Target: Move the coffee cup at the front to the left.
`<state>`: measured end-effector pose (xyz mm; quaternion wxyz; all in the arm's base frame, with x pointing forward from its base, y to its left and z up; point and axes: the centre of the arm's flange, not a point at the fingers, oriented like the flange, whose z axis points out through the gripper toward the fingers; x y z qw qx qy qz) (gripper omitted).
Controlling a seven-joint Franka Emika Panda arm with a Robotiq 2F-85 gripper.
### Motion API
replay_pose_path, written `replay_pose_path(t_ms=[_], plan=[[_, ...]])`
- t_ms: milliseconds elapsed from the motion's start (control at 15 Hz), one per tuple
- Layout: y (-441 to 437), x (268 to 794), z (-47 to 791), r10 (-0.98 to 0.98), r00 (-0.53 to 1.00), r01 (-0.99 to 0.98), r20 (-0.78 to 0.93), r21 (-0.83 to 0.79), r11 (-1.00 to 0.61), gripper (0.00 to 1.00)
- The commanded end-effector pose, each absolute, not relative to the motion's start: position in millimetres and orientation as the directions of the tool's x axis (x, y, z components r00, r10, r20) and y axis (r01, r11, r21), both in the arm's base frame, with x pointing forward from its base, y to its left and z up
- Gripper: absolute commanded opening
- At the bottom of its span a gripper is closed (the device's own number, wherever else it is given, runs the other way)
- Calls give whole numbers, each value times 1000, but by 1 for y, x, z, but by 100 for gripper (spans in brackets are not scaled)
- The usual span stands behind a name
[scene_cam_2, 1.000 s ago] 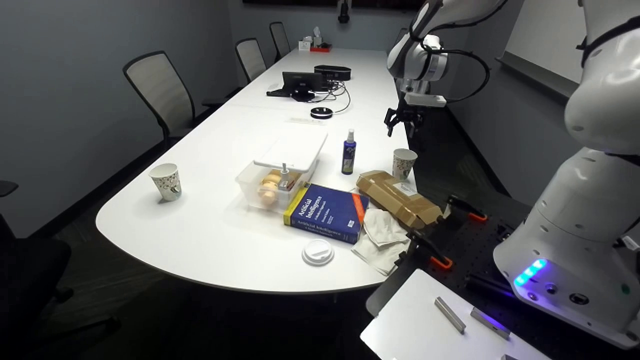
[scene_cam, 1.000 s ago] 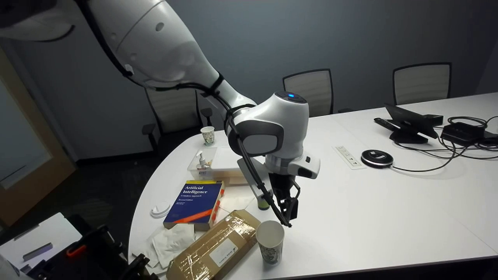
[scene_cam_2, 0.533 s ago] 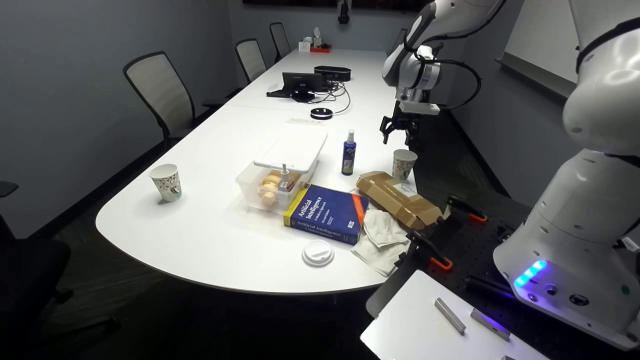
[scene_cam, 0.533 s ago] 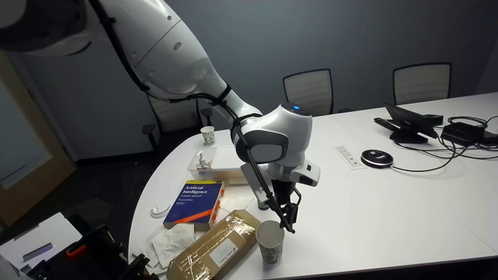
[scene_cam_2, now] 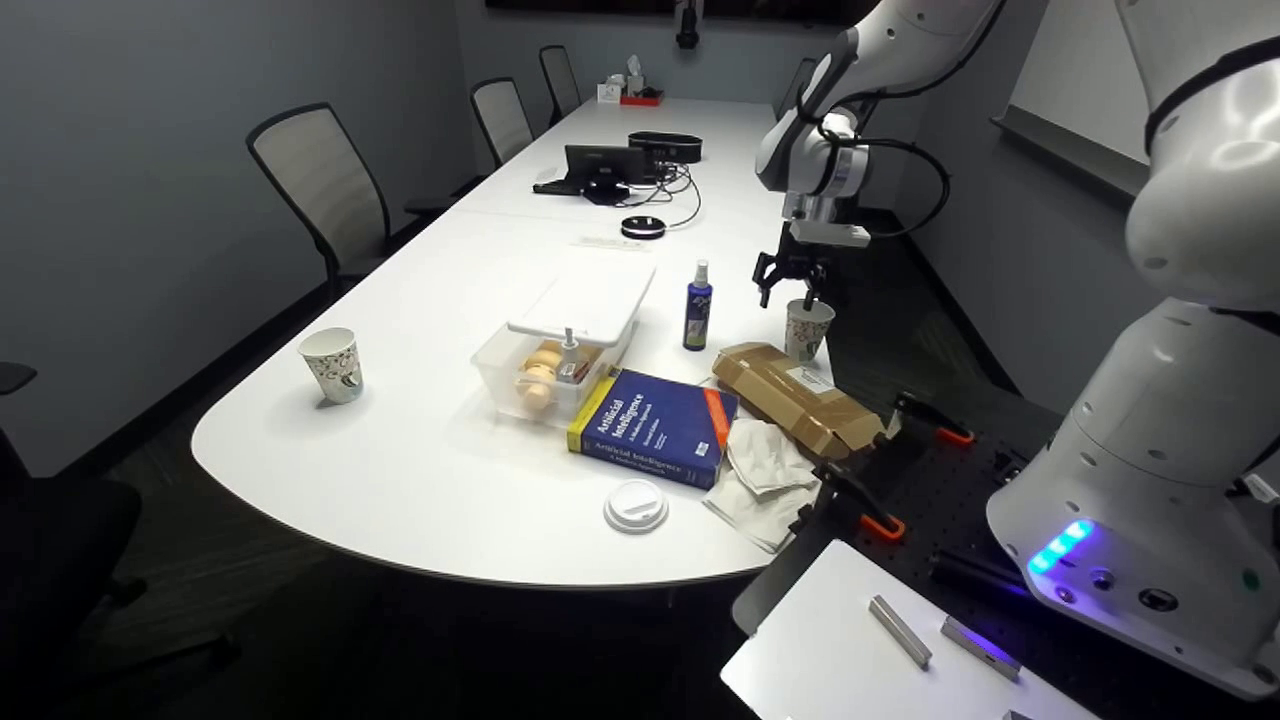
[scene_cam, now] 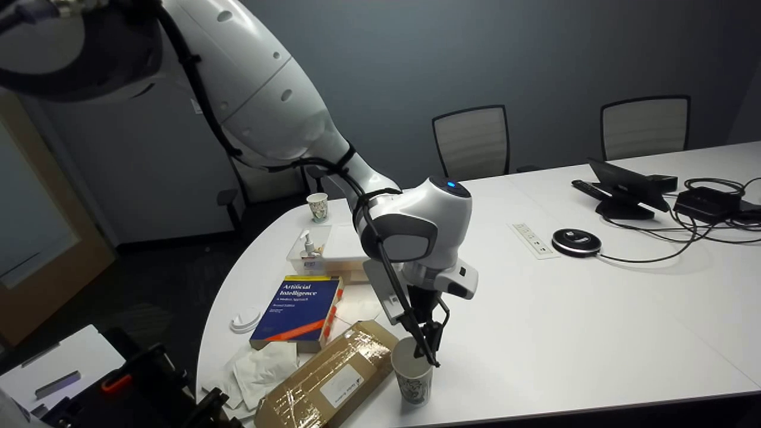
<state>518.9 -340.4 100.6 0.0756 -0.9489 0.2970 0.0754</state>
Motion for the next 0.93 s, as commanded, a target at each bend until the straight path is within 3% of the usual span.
replay_pose_path(t_ms=[0, 133, 200, 333, 867], plan=[[-335, 523, 90, -571, 790, -602, -225, -105, -792, 100], [-334, 522, 84, -571, 785, -606, -240, -108, -788, 97], [-333, 521, 81, -572, 783, -609, -245, -110, -786, 74], [-333, 520, 80, -579, 776, -616, -250, -107, -780, 69], [-344, 520, 91, -596, 769, -629, -231, -101, -771, 6]])
